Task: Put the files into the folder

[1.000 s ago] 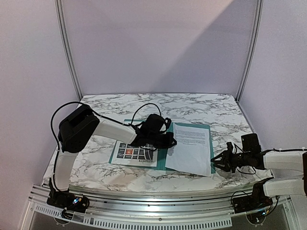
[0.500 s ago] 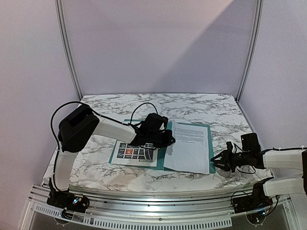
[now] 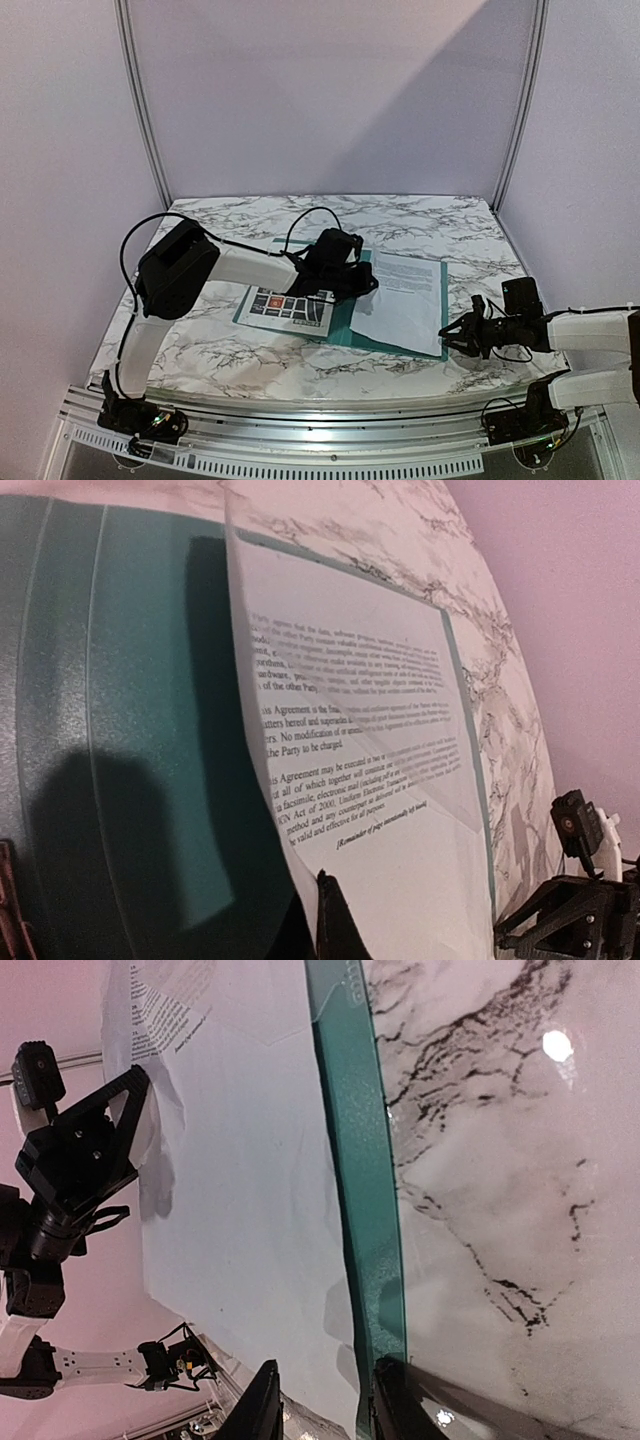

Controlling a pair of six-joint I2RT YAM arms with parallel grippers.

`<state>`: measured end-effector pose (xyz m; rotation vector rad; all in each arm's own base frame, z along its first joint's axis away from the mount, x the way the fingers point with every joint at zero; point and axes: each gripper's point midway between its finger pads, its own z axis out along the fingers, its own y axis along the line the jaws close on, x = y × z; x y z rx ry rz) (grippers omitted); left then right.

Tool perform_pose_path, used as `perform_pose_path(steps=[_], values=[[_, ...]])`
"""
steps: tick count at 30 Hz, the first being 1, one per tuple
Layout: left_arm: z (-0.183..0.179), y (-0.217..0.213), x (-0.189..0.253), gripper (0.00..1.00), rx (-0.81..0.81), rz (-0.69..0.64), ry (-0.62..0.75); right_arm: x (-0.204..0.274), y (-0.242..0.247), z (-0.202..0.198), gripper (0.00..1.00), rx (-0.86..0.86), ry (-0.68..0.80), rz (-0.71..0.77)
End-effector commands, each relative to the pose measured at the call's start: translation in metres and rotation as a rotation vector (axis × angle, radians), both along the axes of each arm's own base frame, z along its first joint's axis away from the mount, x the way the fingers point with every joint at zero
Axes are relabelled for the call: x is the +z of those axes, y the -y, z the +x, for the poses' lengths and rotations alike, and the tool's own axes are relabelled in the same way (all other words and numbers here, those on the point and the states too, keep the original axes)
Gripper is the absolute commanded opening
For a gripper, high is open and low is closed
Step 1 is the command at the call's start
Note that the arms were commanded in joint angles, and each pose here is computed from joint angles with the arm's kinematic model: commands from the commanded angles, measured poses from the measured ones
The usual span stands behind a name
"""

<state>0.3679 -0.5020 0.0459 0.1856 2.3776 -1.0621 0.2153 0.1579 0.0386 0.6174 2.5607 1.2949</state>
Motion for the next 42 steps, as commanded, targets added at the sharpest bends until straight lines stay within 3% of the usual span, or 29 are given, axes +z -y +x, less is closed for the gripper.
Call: perform_pose_path(steps=[1, 11, 19, 27, 30, 35, 42], values=[[-0.009, -0.004, -0.015, 0.00, -0.034, 0.052, -0.006, -0.006, 0.003, -0.002, 0.30, -0.005, -0.022, -0.019], [-0.013, -0.009, -0.009, 0.00, -0.108, 0.156, 0.056, -0.005, 0.003, -0.002, 0.30, -0.006, -0.019, -0.022], [-0.003, -0.003, -0.010, 0.00, -0.109, 0.158, 0.077, -0.004, 0.003, -0.001, 0.31, -0.009, -0.020, -0.020], [0.005, -0.003, -0.002, 0.11, -0.080, 0.163, 0.108, -0.002, 0.003, 0.002, 0.30, -0.011, -0.012, -0.018], [0.003, -0.005, -0.006, 0.21, -0.082, 0.207, 0.094, 0.002, 0.002, 0.004, 0.30, -0.009, -0.008, -0.017], [0.005, -0.024, 0.016, 0.43, -0.022, 0.281, 0.171, 0.006, 0.003, 0.006, 0.31, -0.008, 0.004, -0.029], [0.012, -0.042, 0.052, 0.66, 0.013, 0.355, 0.273, 0.019, 0.003, 0.016, 0.31, 0.005, 0.035, -0.055]])
